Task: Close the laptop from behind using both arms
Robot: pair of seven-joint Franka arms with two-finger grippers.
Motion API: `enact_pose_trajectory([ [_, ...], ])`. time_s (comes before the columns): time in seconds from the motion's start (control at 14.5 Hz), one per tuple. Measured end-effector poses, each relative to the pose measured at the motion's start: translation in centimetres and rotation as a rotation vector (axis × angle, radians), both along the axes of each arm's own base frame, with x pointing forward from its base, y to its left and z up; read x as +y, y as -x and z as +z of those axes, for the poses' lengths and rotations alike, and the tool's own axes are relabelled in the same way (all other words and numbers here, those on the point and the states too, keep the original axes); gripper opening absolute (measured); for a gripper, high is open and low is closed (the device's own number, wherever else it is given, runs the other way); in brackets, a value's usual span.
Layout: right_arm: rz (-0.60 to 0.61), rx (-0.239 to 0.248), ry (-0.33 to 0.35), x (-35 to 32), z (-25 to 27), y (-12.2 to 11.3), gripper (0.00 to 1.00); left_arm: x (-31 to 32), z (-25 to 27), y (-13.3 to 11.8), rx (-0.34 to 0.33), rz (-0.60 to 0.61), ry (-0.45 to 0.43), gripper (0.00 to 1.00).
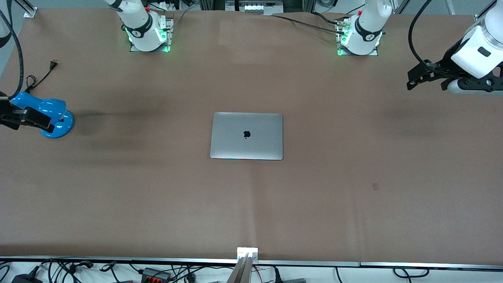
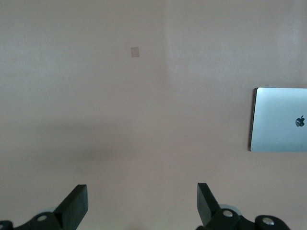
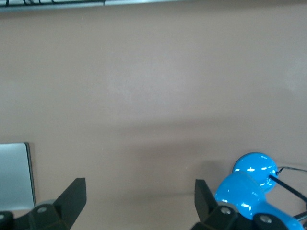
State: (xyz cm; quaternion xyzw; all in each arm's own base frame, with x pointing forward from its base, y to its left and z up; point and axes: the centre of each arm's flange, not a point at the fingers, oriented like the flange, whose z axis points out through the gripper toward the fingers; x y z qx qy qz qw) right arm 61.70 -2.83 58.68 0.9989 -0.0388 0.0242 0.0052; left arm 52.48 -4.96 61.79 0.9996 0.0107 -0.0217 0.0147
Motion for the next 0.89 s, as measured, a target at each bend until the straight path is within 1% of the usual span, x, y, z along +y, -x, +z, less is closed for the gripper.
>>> enact_pose_trajectory([
  [0.21, 0.0, 0.027, -0.006, 0.1, -0.2, 3.2, 1.0, 0.0, -0.2, -0.1, 0.003, 0.0, 0.0, 1.0],
  [0.41, 0.003, 0.026, -0.009, 0.2, 0.4, 6.1, 1.0, 0.0, -0.2, -0.2, 0.004, 0.0, 0.0, 1.0],
  [0.55, 0.011, 0.023, -0.008, 0.4, 0.7, 6.9, 1.0, 0.0, -0.2, -0.2, 0.004, 0.0, 0.0, 1.0],
  [0.89, 0.023, 0.022, -0.004, 0.5, 0.3, 6.8, 1.0, 0.0, -0.2, -0.2, 0.003, 0.0, 0.0, 1.0],
])
